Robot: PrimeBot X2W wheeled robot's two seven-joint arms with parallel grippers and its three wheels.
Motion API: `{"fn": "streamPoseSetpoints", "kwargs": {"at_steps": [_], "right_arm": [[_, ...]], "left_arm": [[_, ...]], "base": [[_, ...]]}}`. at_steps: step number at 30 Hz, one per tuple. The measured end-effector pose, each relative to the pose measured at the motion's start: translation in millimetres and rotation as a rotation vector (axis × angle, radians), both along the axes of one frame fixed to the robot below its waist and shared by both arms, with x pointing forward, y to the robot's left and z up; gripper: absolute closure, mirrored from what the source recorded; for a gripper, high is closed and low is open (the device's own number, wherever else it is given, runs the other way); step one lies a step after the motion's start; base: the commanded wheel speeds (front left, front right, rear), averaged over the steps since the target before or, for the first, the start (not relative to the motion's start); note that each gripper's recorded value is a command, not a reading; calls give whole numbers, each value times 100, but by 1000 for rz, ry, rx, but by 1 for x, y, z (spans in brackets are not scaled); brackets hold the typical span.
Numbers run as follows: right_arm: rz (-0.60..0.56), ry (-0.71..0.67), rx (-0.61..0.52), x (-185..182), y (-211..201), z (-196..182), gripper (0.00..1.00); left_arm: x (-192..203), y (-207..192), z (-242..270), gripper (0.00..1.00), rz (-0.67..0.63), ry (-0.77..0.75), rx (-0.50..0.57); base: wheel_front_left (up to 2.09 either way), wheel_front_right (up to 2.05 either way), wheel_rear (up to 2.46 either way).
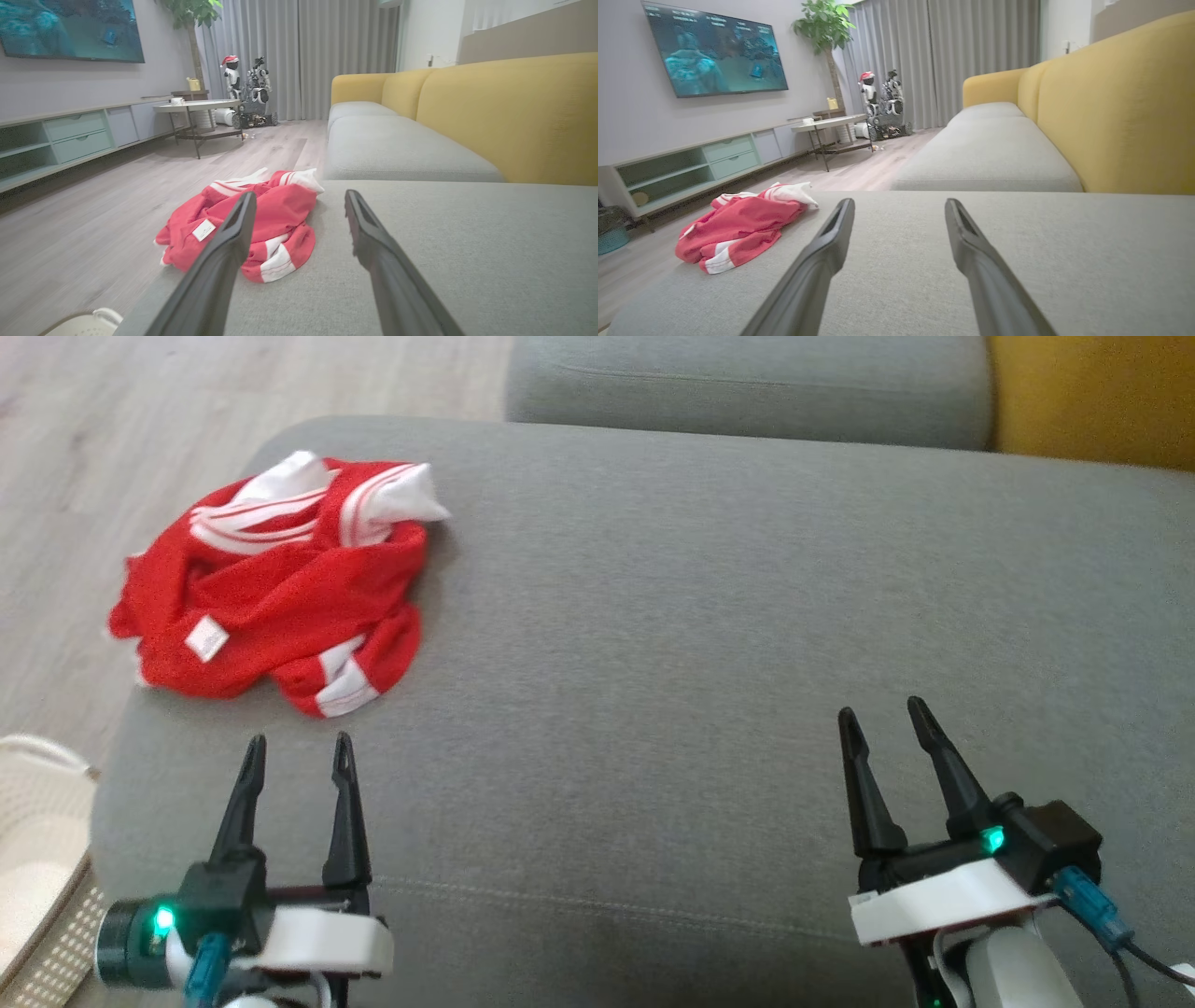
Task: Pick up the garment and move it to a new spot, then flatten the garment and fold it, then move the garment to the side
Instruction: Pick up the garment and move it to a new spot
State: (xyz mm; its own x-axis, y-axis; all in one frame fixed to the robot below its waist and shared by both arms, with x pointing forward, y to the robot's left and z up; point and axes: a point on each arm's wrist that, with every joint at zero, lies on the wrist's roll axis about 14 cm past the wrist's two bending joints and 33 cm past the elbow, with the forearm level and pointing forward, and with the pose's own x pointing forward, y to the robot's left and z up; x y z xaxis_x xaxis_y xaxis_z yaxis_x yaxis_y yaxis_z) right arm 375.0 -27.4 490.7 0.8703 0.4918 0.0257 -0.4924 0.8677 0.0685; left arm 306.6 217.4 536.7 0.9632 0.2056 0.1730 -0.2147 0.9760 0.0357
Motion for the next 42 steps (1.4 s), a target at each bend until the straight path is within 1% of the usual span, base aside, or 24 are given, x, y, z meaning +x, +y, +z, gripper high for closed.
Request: {"fn": "streamPoseSetpoints", "kwargs": {"at_steps": [5, 10, 15, 19, 23, 25, 29, 31, 32, 33, 35, 38, 42], "right_arm": [[48, -4, 0, 0, 16, 1, 0], [85, 5, 0, 1, 29, -2, 0], [106, 28, 0, 3, 36, -10, 0], [121, 48, -17, 7, 40, -20, 0], [133, 57, -37, 17, 45, -30, 0], [141, 51, -46, 27, 49, -33, 0], [162, 27, -67, 51, 57, -40, 0], [167, 24, -76, 63, 57, -46, 0], [167, 24, -76, 63, 57, -46, 0], [170, 24, -85, 67, 56, -51, 0], [169, 31, -95, 75, 53, -60, 0], [163, 46, -97, 82, 48, -72, 0], [156, 69, -115, 86, 39, -89, 0]], "left_arm": [[-18, 14, -6, 0, 57, 16, -6], [-26, 24, -6, 0, 98, 20, -6], [-27, 30, -10, 0, 119, 38, -4], [-15, 32, 1, 0, 114, 10, 13], [17, 33, 30, 0, 65, -71, 37], [40, 36, 44, 0, 23, -102, 71], [95, 57, 70, 0, -8, -146, 133], [121, 70, 73, 0, -8, -134, 150], [121, 70, 73, 0, -8, -134, 150], [134, 76, 70, 0, -9, -115, 153], [157, 87, 51, 0, -21, -23, 169], [185, 102, 25, 0, -15, 115, 157], [220, 115, 1, 0, -8, 251, 90]], "base": [[0, 0, 0], [0, 0, 0], [0, 0, 0], [0, 0, 0], [0, 0, 0], [0, 0, 0], [0, 0, 0], [0, 0, 0], [0, 0, 0], [0, 0, 0], [0, 0, 0], [0, 0, 0], [0, 0, 0]]}}
